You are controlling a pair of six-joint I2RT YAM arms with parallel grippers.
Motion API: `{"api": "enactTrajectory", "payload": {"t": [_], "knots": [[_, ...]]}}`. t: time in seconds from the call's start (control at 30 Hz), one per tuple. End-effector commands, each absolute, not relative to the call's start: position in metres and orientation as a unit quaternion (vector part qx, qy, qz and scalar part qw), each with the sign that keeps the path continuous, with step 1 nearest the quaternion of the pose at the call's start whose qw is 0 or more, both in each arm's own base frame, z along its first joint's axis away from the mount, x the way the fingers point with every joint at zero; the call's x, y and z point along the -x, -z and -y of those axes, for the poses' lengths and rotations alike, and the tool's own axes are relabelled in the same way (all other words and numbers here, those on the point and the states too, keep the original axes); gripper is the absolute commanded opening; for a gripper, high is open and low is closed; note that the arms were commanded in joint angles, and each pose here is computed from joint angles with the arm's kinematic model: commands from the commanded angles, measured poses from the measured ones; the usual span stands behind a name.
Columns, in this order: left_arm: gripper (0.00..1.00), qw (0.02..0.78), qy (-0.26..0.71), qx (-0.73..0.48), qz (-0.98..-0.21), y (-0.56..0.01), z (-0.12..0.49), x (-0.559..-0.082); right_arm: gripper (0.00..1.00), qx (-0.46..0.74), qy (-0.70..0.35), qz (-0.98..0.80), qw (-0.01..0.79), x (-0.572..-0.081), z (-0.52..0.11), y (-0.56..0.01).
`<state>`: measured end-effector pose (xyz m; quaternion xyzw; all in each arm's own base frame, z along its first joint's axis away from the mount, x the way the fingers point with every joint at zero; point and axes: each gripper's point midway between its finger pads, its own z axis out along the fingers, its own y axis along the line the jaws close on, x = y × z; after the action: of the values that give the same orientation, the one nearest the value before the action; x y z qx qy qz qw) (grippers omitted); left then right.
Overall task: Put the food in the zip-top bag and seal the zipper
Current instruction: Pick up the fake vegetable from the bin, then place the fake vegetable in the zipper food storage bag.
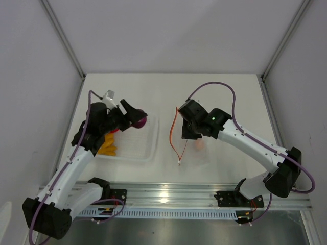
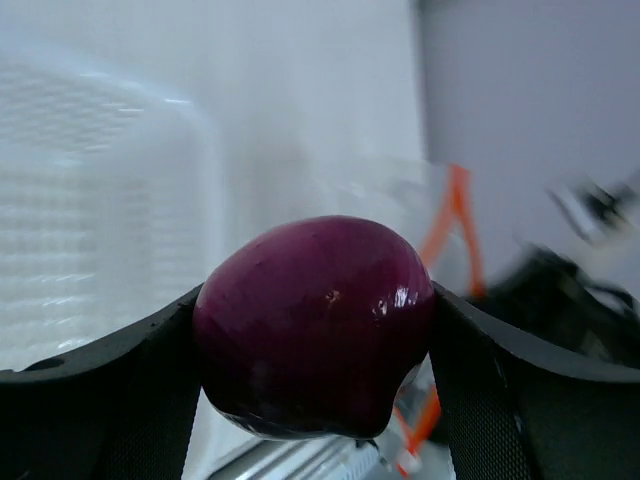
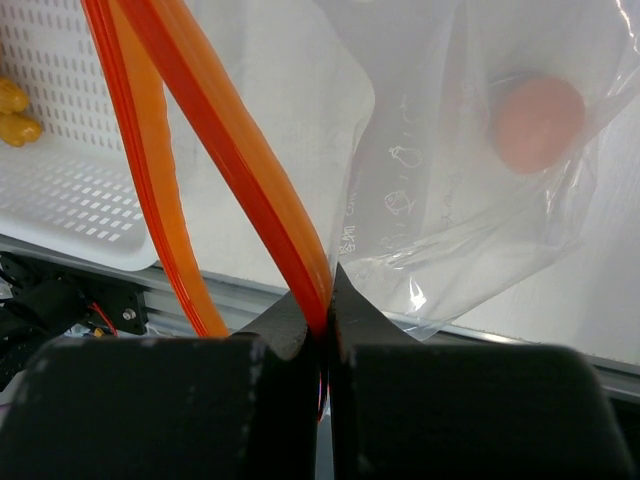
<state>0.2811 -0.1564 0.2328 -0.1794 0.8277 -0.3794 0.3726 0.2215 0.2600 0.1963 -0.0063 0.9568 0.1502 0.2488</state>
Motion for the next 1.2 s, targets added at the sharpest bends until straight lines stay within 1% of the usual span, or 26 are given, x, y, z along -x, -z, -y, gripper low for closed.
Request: {"api": "enactTrajectory", "payload": {"t": [0.0, 0.03, 0.07, 0.1, 0.13, 0.23, 0.43, 0.47, 0.5, 0.57, 0.63, 0.73, 0.87, 0.9, 0.97, 1.0, 1.03, 1.17], "knots": [[0.55, 0.404, 0.553, -0.043, -0.728, -0.311, 0.224, -0.241, 0.0, -0.003, -0.168, -0.951, 0.259, -0.227, -0.268, -0.21], [0.55, 0.371, 0.591, -0.086, -0.712, -0.32, 0.241, -0.22, 0.0, -0.003, -0.171, -0.951, 0.259, -0.227, -0.269, -0.211], [0.55, 0.357, 0.605, -0.103, -0.704, -0.321, 0.25, -0.216, 0.0, -0.003, -0.178, -0.949, 0.259, -0.227, -0.271, -0.214], [0.54, 0.365, 0.62, -0.128, -0.683, -0.332, 0.257, -0.211, 0.0, -0.001, -0.187, -0.948, 0.256, -0.226, -0.274, -0.216], [0.54, 0.347, 0.631, -0.149, -0.677, -0.332, 0.268, -0.199, 0.0, -0.001, -0.192, -0.948, 0.254, -0.224, -0.276, -0.217], [0.55, 0.335, 0.644, -0.18, -0.664, -0.332, 0.284, -0.187, 0.0, -0.005, -0.205, -0.946, 0.253, -0.222, -0.278, -0.221], [0.55, 0.314, 0.639, -0.17, -0.681, -0.313, 0.302, -0.185, 0.0, -0.006, -0.235, -0.938, 0.256, -0.216, -0.284, -0.234], [0.55, 0.305, 0.631, -0.163, -0.695, -0.304, 0.303, -0.186, 0.0, -0.007, -0.239, -0.937, 0.256, -0.216, -0.285, -0.236], [0.55, 0.313, 0.62, -0.152, -0.703, -0.306, 0.305, -0.192, 0.0, -0.008, -0.239, -0.936, 0.257, -0.216, -0.286, -0.237], [0.55, 0.296, 0.588, -0.147, -0.738, -0.284, 0.309, -0.193, 0.0, -0.008, -0.241, -0.935, 0.26, -0.215, -0.286, -0.24], [0.55, 0.298, 0.574, -0.146, -0.748, -0.279, 0.314, -0.197, 0.0, -0.006, -0.245, -0.933, 0.262, -0.214, -0.287, -0.243], [0.55, 0.274, 0.577, -0.149, -0.755, -0.266, 0.32, -0.193, 0.0, -0.007, -0.247, -0.932, 0.266, -0.215, -0.286, -0.246], [0.55, 0.267, 0.597, -0.155, -0.741, -0.263, 0.326, -0.19, 0.0, -0.008, -0.246, -0.932, 0.266, -0.213, -0.284, -0.246], [0.55, 0.254, 0.582, -0.144, -0.759, -0.252, 0.324, -0.19, 0.0, -0.009, -0.246, -0.932, 0.265, -0.213, -0.284, -0.246], [0.55, 0.275, 0.543, -0.131, -0.783, -0.244, 0.321, -0.202, 0.0, -0.01, -0.248, -0.931, 0.267, -0.212, -0.284, -0.248], [0.56, 0.262, 0.512, -0.128, -0.808, -0.228, 0.315, -0.201, 0.0, -0.01, -0.251, -0.93, 0.269, -0.212, -0.283, -0.251], [0.58, 0.274, 0.494, -0.12, -0.816, -0.227, 0.313, -0.207, 0.0, -0.011, -0.251, -0.929, 0.27, -0.212, -0.283, -0.252], [0.58, 0.28, 0.46, -0.103, -0.836, -0.218, 0.305, -0.212, 0.0, -0.009, -0.254, -0.928, 0.273, -0.211, -0.283, -0.255]]}}
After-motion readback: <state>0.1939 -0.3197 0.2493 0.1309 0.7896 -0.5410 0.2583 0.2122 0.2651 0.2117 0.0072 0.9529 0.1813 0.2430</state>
